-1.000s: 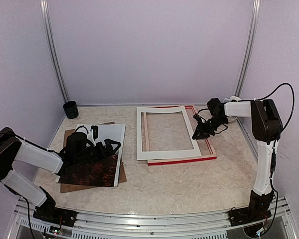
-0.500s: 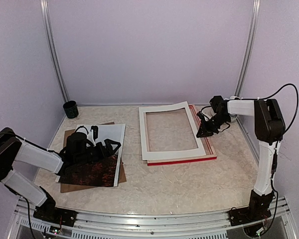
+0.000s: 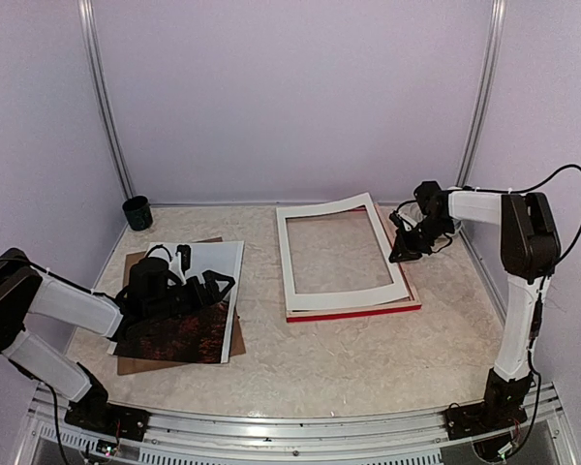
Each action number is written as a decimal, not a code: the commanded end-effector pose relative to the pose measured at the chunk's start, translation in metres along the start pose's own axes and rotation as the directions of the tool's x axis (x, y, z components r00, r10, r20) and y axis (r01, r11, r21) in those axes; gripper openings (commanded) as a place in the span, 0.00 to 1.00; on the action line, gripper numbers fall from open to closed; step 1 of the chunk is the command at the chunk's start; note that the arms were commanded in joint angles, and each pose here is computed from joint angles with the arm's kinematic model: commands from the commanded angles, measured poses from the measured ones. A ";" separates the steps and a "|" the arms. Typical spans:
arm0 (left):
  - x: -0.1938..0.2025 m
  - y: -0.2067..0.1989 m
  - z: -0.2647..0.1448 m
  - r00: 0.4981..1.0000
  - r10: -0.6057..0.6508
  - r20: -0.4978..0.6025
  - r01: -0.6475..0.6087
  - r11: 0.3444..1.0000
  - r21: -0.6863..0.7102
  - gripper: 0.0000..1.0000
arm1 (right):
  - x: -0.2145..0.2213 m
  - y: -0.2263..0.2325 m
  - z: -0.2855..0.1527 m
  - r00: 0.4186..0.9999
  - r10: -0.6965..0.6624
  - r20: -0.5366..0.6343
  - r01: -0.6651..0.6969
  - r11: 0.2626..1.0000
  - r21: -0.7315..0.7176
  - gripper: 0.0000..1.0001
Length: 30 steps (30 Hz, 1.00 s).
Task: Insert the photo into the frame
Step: Place the mat board on the glass panel.
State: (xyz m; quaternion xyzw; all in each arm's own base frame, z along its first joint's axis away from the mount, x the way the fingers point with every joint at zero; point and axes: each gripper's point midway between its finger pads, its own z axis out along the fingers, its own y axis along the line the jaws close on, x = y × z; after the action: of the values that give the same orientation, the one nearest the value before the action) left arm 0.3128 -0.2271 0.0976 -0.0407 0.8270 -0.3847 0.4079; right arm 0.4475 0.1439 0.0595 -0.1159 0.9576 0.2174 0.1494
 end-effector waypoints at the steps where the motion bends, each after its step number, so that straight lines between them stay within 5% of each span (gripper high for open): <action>1: -0.003 -0.001 -0.001 1.000 0.006 0.013 -0.006 1.000 0.018 0.99 | -0.003 -0.005 -0.018 0.999 -0.023 0.023 0.022 0.999 0.048 0.10; 30: -0.003 -0.004 0.001 1.000 0.007 0.006 -0.007 1.000 0.027 0.99 | 0.007 -0.013 -0.025 0.999 -0.047 0.016 0.045 0.993 0.109 0.10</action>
State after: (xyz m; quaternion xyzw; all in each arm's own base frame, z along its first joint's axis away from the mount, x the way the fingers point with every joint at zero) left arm 0.3122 -0.2279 0.0977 -0.0388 0.8270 -0.3867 0.4062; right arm 0.4419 0.1279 0.0624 -0.1244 0.9646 0.1707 0.1582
